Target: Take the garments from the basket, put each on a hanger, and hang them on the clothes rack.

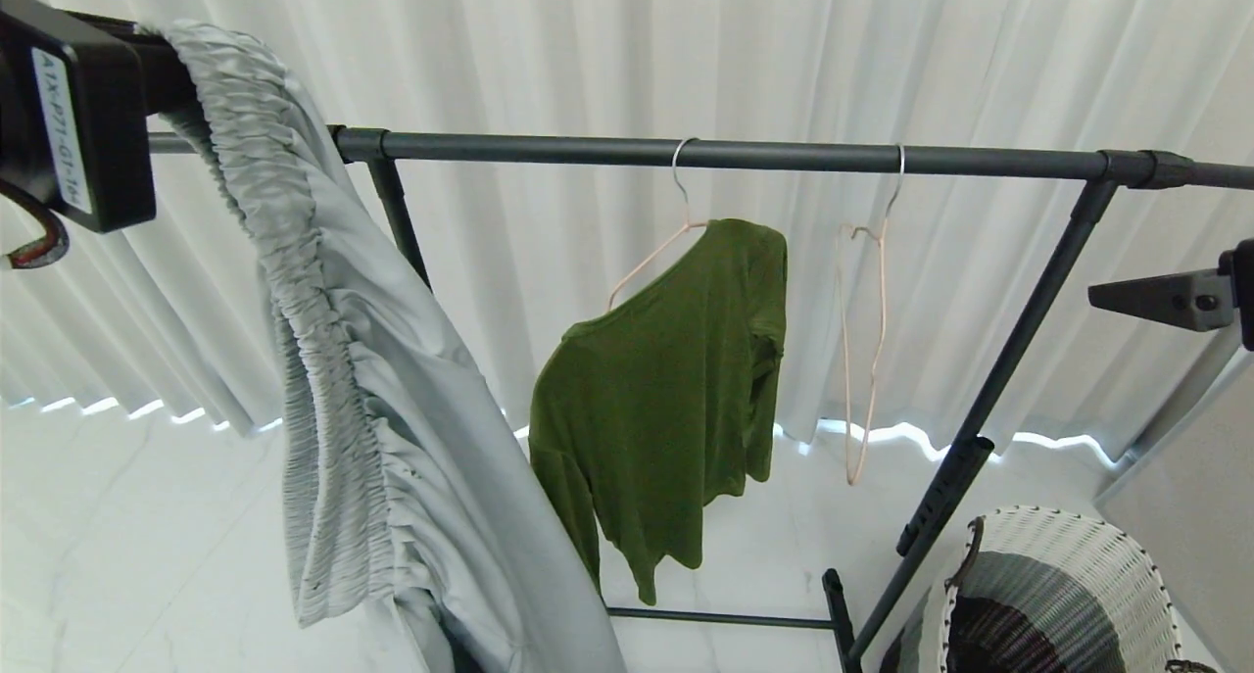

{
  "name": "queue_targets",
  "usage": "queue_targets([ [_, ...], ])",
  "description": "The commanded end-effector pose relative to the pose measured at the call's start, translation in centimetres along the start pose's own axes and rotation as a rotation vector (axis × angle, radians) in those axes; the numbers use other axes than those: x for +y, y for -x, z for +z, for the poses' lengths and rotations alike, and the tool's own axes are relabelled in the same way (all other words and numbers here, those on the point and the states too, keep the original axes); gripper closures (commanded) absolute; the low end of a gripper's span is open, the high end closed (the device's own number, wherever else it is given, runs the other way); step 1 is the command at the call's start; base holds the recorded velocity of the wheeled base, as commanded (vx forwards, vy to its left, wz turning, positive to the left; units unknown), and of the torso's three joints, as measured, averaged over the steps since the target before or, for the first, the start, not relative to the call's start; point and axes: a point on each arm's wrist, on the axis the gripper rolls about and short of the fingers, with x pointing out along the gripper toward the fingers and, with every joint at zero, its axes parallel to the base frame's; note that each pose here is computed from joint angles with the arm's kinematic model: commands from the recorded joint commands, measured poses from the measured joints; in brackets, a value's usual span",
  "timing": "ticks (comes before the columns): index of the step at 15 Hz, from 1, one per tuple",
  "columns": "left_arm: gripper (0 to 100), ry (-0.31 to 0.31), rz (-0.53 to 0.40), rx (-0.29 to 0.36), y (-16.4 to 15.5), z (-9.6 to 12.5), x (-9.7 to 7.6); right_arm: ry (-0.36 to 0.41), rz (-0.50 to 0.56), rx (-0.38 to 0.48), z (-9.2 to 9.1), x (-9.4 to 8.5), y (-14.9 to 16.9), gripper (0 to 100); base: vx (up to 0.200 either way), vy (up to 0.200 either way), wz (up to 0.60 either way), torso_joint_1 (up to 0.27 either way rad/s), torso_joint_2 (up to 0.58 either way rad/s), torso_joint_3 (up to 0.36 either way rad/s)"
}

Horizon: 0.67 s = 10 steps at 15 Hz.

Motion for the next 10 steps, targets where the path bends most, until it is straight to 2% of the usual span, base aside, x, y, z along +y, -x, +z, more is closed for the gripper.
queue_targets([
  [1,100,-0.002,-0.003,0.004,-0.15,-0.18,-0.19,0.001,0.001,0.001,-0.03,0.01,0.00,0,0.000,0.000,0.00,0.000,0.00,0.000],
  [5,100,-0.005,-0.003,0.005,-0.29,-0.38,-0.37,0.003,0.001,0.008,-0.09,0.03,-0.05,0,0.000,0.000,0.00,0.000,0.00,0.000],
  [10,100,-0.006,-0.005,0.010,-0.34,-0.52,-0.46,0.010,-0.002,0.032,-0.65,0.11,-0.42,0,0.000,0.200,0.00,0.002,0.00,0.003],
])
